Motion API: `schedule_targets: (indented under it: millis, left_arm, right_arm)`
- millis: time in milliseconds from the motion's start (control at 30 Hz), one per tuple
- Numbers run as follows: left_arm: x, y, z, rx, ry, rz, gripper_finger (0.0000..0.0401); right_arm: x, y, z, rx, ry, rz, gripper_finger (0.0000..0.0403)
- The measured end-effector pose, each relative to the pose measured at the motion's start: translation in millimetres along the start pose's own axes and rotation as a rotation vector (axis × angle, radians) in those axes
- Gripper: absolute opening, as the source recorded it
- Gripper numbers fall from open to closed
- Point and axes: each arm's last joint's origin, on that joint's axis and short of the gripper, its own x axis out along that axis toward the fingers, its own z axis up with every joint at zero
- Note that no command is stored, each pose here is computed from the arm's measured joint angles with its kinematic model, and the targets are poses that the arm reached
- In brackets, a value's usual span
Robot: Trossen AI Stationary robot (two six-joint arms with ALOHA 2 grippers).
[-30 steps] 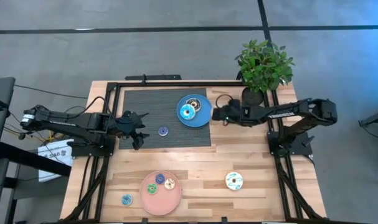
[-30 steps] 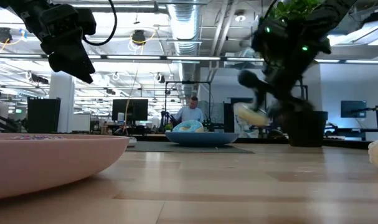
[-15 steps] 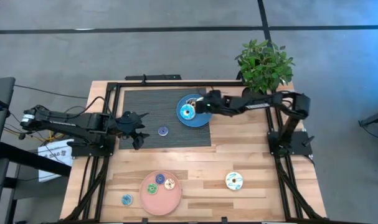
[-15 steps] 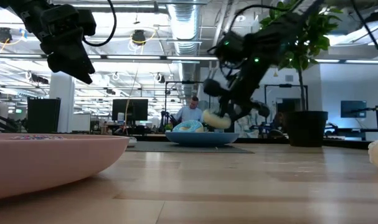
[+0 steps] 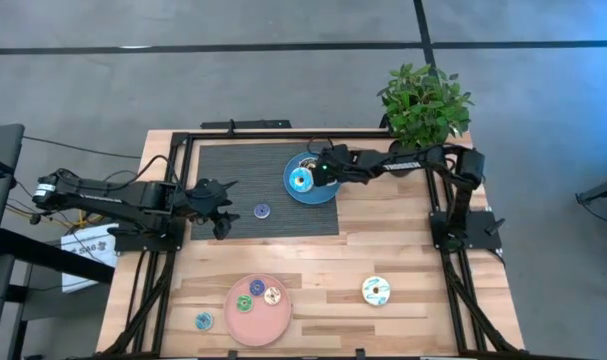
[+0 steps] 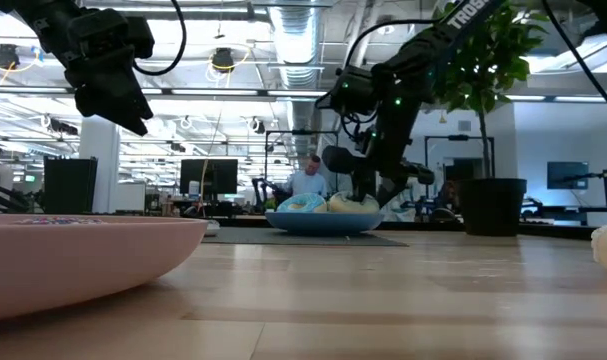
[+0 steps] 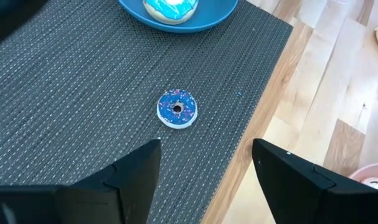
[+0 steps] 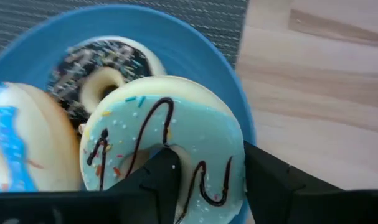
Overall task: Pick & Place donuts
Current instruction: Put the large green donut on the blue plate
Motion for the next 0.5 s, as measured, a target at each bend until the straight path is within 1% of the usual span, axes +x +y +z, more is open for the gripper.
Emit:
schedule_targets:
  millis: [300, 500]
  left_arm:
    - [0.1, 0.0, 0.1, -0.032, -0.002, 0.002, 0.0247]
    - [0.0, -0.2, 0.1, -0.055, 0.001, -0.004, 0.0247]
  right_arm:
    - [-0.7, -1.8, -1.1, -0.007, 0.011, -0.017, 0.0212]
    - [-1.6, -1.9, -0.7, -0.007, 0.010, -0.017, 0.0231]
